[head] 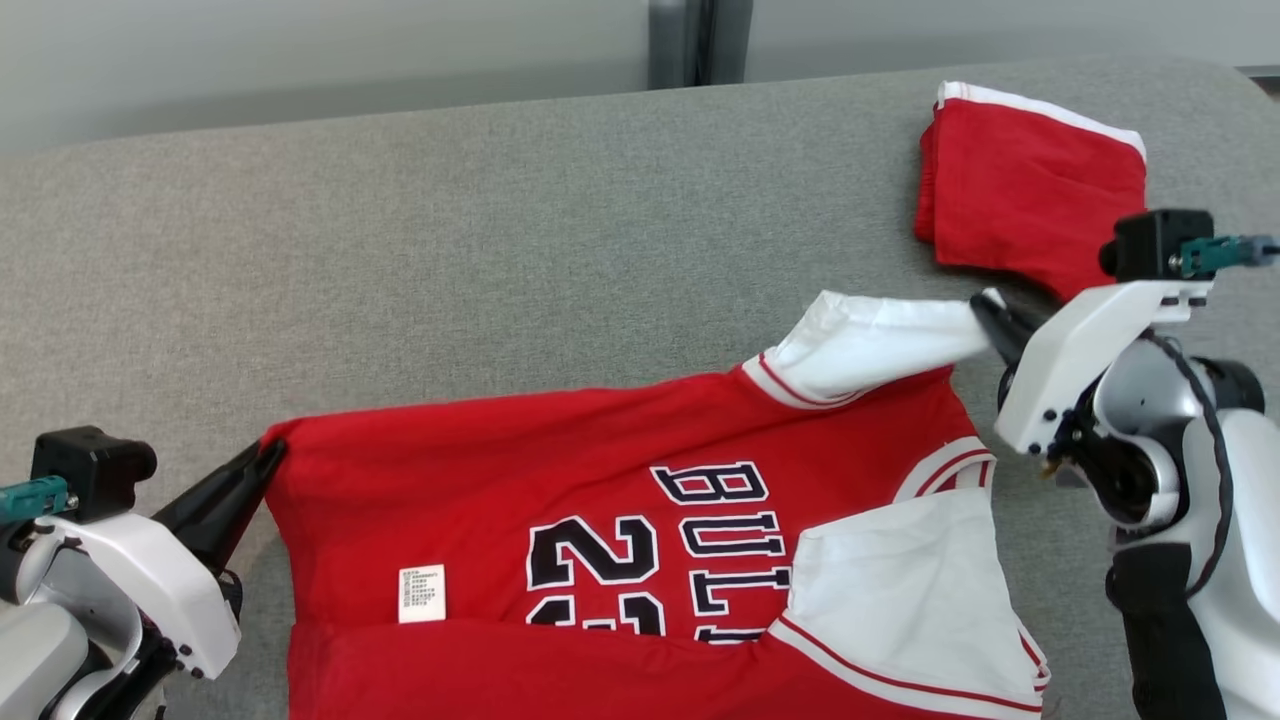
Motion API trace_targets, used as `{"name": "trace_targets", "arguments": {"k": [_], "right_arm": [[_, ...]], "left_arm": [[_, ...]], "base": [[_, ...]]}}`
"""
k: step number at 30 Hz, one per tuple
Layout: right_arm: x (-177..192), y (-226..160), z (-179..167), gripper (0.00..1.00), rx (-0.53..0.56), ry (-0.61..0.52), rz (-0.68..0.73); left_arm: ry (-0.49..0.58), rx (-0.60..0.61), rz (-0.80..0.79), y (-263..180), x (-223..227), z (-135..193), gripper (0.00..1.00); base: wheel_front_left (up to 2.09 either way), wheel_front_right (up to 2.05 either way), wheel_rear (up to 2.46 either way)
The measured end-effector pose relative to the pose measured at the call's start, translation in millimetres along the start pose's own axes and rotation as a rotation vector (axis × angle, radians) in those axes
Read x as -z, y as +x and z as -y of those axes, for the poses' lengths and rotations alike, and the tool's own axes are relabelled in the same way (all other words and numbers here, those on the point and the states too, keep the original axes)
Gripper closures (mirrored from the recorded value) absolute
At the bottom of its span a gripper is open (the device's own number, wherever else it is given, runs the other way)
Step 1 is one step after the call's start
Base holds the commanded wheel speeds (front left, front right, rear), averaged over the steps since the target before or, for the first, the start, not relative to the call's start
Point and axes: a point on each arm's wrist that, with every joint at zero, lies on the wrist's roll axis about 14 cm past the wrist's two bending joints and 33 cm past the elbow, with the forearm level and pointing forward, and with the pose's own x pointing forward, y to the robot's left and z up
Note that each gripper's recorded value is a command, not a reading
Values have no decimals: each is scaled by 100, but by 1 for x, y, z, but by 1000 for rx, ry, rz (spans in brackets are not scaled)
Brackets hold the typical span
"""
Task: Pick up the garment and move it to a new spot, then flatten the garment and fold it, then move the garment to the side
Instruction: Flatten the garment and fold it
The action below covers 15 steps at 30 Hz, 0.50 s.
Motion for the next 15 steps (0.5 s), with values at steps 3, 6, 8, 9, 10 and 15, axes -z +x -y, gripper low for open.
{"name": "trace_targets", "arguments": {"k": [3, 6, 8, 9, 10, 15], "right_arm": [[9, -11, -2, 100, -13, 9, -24], [17, -23, -2, 100, -14, 8, -47], [19, -31, -2, 100, -18, 19, -57], [20, -35, -3, 100, -23, 23, -62], [21, -39, -4, 100, -30, 26, -68], [34, -60, -6, 100, -47, 47, -125]], "left_arm": [[17, 4, -40, -4, 8, 2, 100], [37, 8, -82, -7, 14, 1, 100], [42, 11, -109, -9, 18, 3, 100], [48, 9, -115, -10, 18, 2, 100], [52, 2, -116, -10, 16, -1, 100], [67, -3, -172, -13, 20, -5, 100]], "base": [[0, 0, 0], [0, 0, 0], [0, 0, 0], [0, 0, 0], [0, 0, 0], [0, 0, 0]]}}
